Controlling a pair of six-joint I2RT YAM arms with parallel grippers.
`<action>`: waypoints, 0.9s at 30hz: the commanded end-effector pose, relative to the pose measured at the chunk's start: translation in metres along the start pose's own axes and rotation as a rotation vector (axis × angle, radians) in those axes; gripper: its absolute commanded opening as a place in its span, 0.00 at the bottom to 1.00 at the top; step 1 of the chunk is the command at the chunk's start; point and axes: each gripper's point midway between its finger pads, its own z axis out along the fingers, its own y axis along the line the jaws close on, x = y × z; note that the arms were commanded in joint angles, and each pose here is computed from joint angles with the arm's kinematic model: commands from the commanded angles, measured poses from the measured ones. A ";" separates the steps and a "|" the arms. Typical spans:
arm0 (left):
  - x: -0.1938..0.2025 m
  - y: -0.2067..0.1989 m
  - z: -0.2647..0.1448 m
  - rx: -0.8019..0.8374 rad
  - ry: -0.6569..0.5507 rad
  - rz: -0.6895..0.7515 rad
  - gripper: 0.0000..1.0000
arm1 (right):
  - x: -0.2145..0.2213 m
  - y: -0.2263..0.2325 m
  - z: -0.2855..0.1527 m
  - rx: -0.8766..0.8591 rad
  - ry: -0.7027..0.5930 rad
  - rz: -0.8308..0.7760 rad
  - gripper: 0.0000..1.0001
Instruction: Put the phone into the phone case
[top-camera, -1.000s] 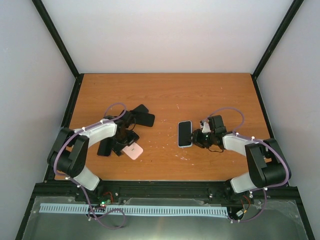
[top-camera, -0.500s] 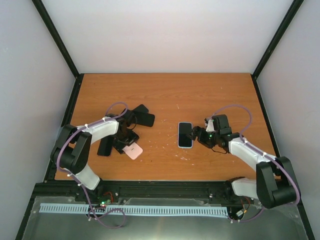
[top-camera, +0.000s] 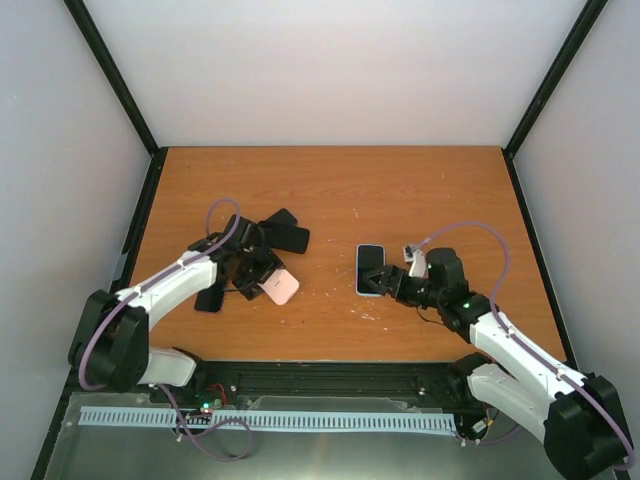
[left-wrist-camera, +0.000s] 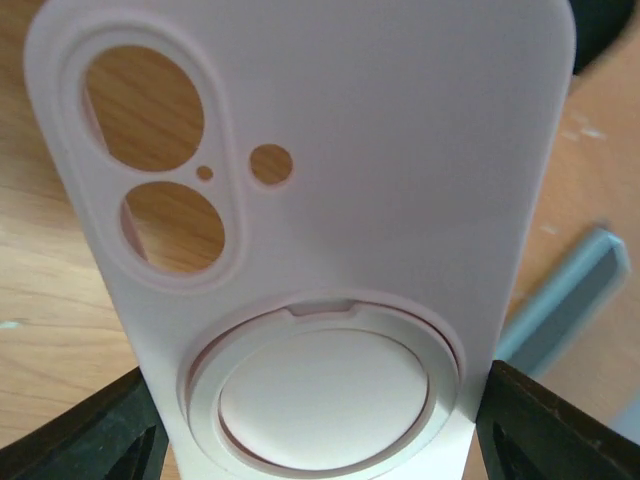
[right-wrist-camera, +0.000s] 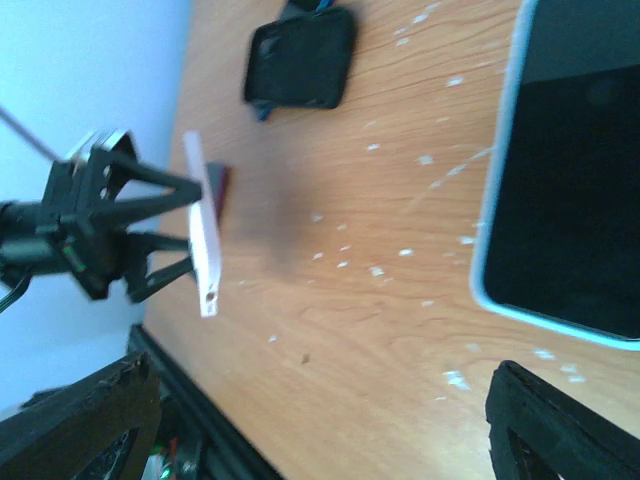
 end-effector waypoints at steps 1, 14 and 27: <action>0.017 -0.058 -0.025 0.301 0.040 0.116 0.67 | -0.002 0.044 0.000 -0.141 -0.060 -0.037 0.87; 0.060 -0.106 -0.060 0.616 0.127 0.286 0.68 | 0.020 0.119 0.035 -0.354 0.013 -0.118 0.64; 0.074 -0.103 -0.052 0.641 0.181 0.334 0.71 | 0.031 0.138 0.063 -0.436 0.082 -0.134 0.25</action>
